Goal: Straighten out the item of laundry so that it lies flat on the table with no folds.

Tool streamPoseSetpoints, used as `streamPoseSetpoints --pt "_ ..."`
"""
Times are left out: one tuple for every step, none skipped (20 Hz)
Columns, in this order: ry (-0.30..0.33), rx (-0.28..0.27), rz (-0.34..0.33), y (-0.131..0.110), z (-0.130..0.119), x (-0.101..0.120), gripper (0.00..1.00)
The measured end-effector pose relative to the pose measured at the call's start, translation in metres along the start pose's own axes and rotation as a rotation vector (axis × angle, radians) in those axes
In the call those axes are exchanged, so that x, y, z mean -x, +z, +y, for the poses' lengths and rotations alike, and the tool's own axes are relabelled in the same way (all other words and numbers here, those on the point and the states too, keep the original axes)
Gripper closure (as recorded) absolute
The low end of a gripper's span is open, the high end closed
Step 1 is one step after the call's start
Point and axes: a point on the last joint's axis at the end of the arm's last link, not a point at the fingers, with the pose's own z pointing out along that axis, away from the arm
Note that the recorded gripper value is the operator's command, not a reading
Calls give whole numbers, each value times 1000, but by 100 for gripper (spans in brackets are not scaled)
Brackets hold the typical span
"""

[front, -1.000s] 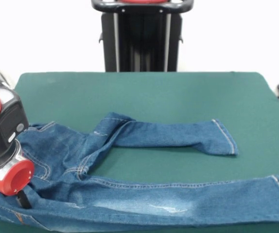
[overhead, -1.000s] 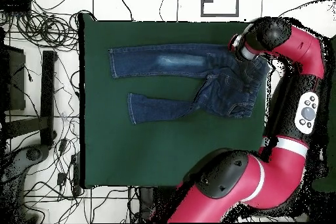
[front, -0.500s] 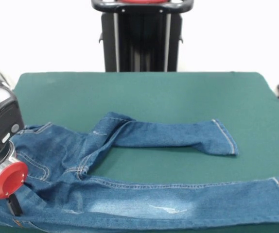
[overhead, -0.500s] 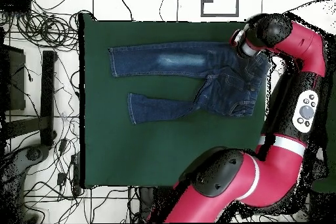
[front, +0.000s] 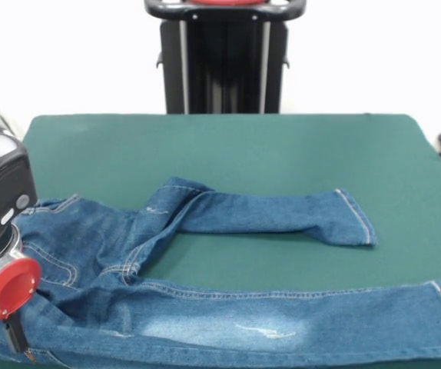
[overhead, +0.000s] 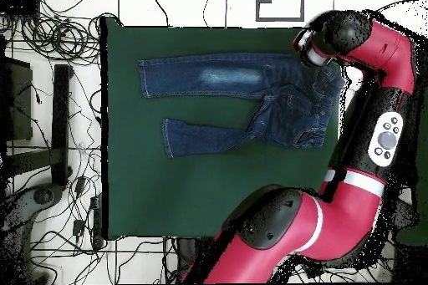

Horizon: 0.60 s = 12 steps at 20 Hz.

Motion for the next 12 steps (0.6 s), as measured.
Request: streamPoseSetpoints --pt "0 0 -2 0 0 0 0" --pt "0 -1 -9 -1 1 2 0" --pt "1 -2 -11 -1 1 2 0" --pt "1 -3 -13 -1 1 3 0" --pt "3 -4 -16 -1 1 3 0" --pt "3 -4 -17 -1 0 4 0" --pt "3 -5 -17 -1 0 4 0" --pt "3 -5 -18 0 0 4 0" --pt "3 -6 -18 0 0 4 0" --pt "3 -7 -18 0 0 4 0" --pt "3 -8 -18 0 0 3 0" --pt "2 -9 -18 0 -1 4 0"
